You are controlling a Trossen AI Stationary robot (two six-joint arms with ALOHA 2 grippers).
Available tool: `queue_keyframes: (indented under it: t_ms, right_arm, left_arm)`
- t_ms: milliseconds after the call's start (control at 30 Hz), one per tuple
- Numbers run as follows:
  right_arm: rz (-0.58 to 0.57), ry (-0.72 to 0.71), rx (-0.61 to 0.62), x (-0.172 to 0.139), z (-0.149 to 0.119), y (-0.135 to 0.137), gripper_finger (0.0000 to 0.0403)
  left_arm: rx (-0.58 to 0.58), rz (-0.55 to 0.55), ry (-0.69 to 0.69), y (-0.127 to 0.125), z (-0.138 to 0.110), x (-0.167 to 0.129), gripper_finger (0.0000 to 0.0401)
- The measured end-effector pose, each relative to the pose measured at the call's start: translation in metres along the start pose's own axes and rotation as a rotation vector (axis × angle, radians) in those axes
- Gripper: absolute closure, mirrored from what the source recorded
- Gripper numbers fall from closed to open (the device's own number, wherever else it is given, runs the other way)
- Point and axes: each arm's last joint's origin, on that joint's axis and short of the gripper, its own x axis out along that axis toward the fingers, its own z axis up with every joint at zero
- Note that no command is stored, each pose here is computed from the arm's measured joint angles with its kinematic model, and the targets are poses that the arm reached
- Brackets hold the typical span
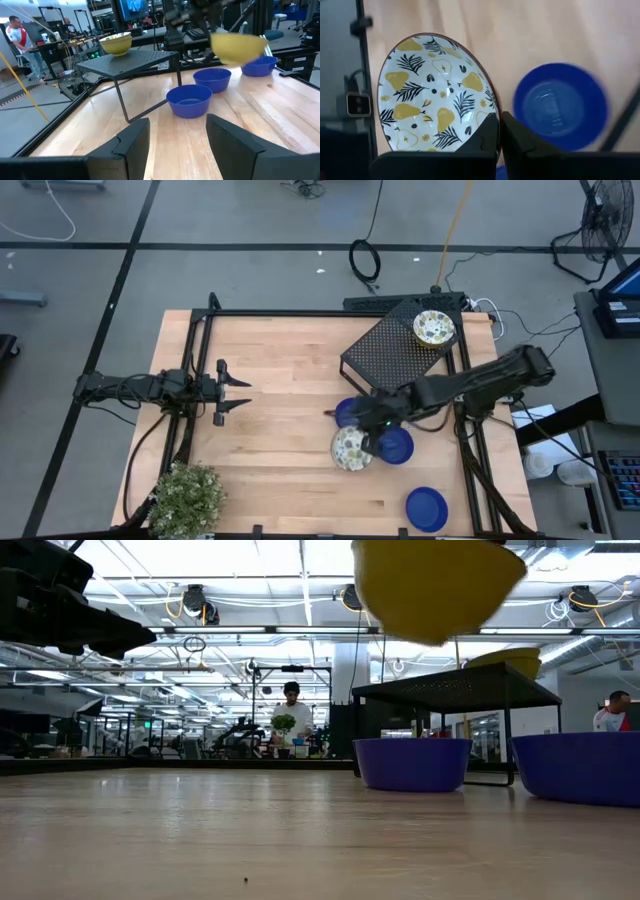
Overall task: Pick & Place Mini bowls
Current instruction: Stack the patterned yellow bowl on the patterned yellow bowl on the shelf
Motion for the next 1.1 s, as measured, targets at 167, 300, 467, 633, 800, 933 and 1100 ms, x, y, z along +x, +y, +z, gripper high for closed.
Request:
queue_keyframes:
  t_ms: [167, 300, 467, 633, 800, 933, 1100]
  right_arm:
    - [-0.076, -0.121, 0.061, -0.038, 0.000, -0.014, 0.0403]
    - [-0.175, -0.213, 0.161, -0.065, -0.002, -0.029, 0.0403]
    - [-0.258, -0.333, 0.351, -0.096, -0.005, -0.053, 0.0403]
    - [-0.307, -0.441, 0.489, -0.125, -0.007, -0.080, 0.0403]
    - [-0.361, -0.583, 0.668, -0.158, -0.014, -0.110, 0.0403]
    - [-0.408, -0.685, 0.766, -0.182, -0.024, -0.129, 0.0403]
    - [-0.522, -0.739, 0.883, -0.203, -0.041, -0.149, 0.0403]
  left_arm:
    - [0.000, 0.000, 0.000, 0.000, 0.000, 0.000, 0.0203]
    - [0.000, 0.000, 0.000, 0.000, 0.000, 0.000, 0.0203]
    - [0.000, 0.000, 0.000, 0.000, 0.000, 0.000, 0.0203]
    - [0.000, 0.000, 0.000, 0.000, 0.000, 0.000, 0.0203]
    - [0.000, 0.000, 0.000, 0.000, 0.000, 0.000, 0.0203]
    - [0.000, 0.000, 0.000, 0.000, 0.000, 0.000, 0.0203]
    - [0.000, 0.000, 0.000, 0.000, 0.000, 0.000, 0.0203]
